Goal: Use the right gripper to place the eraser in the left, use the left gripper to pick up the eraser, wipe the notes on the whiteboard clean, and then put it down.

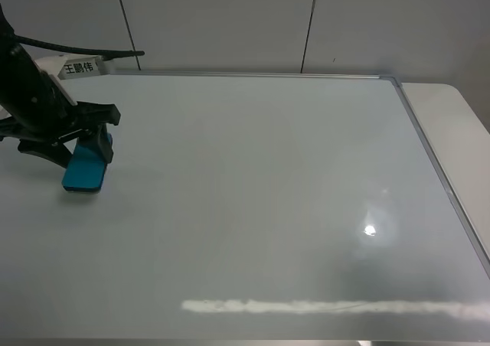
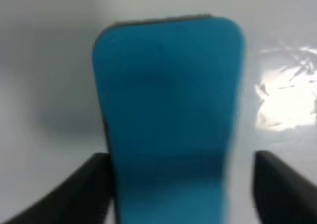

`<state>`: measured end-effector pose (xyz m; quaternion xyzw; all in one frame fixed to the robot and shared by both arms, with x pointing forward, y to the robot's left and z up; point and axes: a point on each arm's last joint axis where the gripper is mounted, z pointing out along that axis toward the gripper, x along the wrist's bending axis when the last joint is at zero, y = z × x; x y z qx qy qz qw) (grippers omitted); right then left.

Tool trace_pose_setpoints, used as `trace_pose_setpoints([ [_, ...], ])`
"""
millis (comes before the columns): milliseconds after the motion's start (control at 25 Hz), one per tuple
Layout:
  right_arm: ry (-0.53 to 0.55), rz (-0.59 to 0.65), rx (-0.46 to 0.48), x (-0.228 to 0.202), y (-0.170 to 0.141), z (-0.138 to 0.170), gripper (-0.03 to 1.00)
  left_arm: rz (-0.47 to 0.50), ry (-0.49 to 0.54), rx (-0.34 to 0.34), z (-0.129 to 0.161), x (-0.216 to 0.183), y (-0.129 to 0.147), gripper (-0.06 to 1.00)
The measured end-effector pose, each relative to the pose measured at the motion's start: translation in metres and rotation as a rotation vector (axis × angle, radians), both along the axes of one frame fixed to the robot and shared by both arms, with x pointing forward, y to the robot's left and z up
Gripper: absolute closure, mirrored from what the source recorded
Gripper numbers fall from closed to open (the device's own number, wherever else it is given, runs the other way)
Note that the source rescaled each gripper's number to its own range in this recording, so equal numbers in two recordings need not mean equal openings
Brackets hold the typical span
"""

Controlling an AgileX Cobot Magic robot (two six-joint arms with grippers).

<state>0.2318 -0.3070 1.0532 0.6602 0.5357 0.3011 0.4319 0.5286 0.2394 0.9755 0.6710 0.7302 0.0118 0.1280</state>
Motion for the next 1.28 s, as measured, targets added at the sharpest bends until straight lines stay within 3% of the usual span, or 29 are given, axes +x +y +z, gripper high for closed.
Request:
trace_pose_setpoints([
  [120,0.0,0.0,0.0,0.0,0.0,0.0,-0.03,-0.043,-0.02,0.009,0.0,0.001,0.0,0.19],
  [240,0.0,0.0,0.0,0.0,0.0,0.0,-0.03,-0.069,-0.03,0.014,0.0,0.002,0.0,0.08],
  [560,0.0,0.0,0.0,0.0,0.0,0.0,-0.03,-0.077,-0.057,0.012,0.007,0.0,-0.001,0.06],
  [800,0.0,0.0,0.0,0.0,0.0,0.0,-0.03,-0.078,-0.234,-0.017,0.057,-0.021,0.0,0.06],
  [880,0.0,0.0,0.0,0.0,0.0,0.0,-0.03,-0.075,-0.327,-0.032,0.081,-0.045,0.004,0.06],
  [1080,0.0,0.0,0.0,0.0,0.0,0.0,-0.03,-0.069,-0.464,-0.034,0.108,-0.108,0.018,0.06],
  [1280,0.0,0.0,0.0,0.0,0.0,0.0,-0.03,-0.038,-0.668,-0.017,0.139,-0.183,0.037,0.06],
])
